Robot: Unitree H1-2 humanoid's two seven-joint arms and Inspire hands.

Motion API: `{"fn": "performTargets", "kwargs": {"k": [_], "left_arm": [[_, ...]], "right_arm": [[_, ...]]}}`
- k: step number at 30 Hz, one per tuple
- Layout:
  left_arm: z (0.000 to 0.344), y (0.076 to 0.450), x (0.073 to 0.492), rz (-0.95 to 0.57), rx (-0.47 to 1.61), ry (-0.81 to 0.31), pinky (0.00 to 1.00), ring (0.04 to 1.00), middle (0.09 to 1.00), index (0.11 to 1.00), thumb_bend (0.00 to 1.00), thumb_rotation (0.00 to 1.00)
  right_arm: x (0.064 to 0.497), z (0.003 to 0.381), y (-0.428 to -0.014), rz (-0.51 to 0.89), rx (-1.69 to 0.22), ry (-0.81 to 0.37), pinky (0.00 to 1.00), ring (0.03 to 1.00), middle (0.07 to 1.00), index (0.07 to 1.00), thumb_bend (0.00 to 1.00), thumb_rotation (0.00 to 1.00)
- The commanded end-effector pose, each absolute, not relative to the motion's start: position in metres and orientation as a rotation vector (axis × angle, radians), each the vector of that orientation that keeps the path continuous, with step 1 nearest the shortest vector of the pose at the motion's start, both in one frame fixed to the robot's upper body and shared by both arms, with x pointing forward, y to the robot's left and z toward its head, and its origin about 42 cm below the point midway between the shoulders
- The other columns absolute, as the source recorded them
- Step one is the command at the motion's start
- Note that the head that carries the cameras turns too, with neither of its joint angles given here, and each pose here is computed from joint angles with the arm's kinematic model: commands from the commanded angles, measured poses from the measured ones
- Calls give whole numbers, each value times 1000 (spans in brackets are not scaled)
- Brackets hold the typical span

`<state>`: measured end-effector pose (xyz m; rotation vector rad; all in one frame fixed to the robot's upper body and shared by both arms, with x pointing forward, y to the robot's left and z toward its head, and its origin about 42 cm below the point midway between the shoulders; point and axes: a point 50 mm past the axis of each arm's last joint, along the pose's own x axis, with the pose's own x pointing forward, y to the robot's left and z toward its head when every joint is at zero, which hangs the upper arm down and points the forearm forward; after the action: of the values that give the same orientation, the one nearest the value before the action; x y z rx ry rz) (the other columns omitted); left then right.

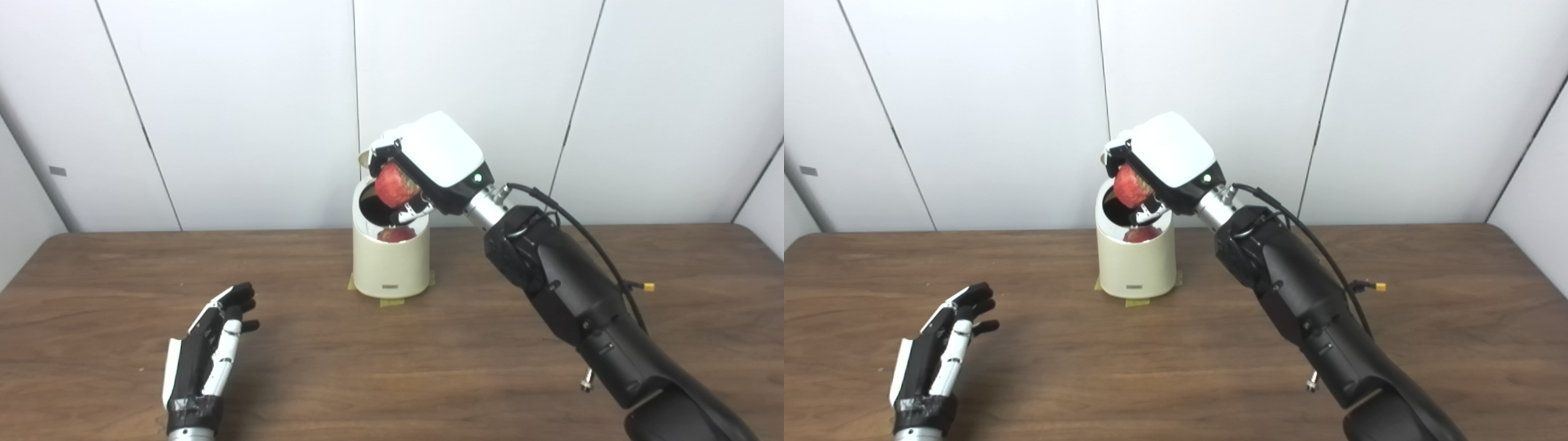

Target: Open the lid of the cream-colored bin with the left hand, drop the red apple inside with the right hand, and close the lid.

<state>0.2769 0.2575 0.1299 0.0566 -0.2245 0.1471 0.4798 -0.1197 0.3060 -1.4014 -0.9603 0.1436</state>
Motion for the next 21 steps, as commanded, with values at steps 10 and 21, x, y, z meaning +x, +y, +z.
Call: {"fn": "performTargets", "kwargs": {"k": [10,21], "left_arm": [[143,257,282,143,67,-289,694,805,814,774,319,664],[143,256,282,137,69,-288,702,809,816,779,334,666]], "right_arm": [[483,333,-122,39,-1412,-977,336,472,576,454,492,0],[482,335,-125,44,-1421,-943,342,470,580,469,492,0]]}}
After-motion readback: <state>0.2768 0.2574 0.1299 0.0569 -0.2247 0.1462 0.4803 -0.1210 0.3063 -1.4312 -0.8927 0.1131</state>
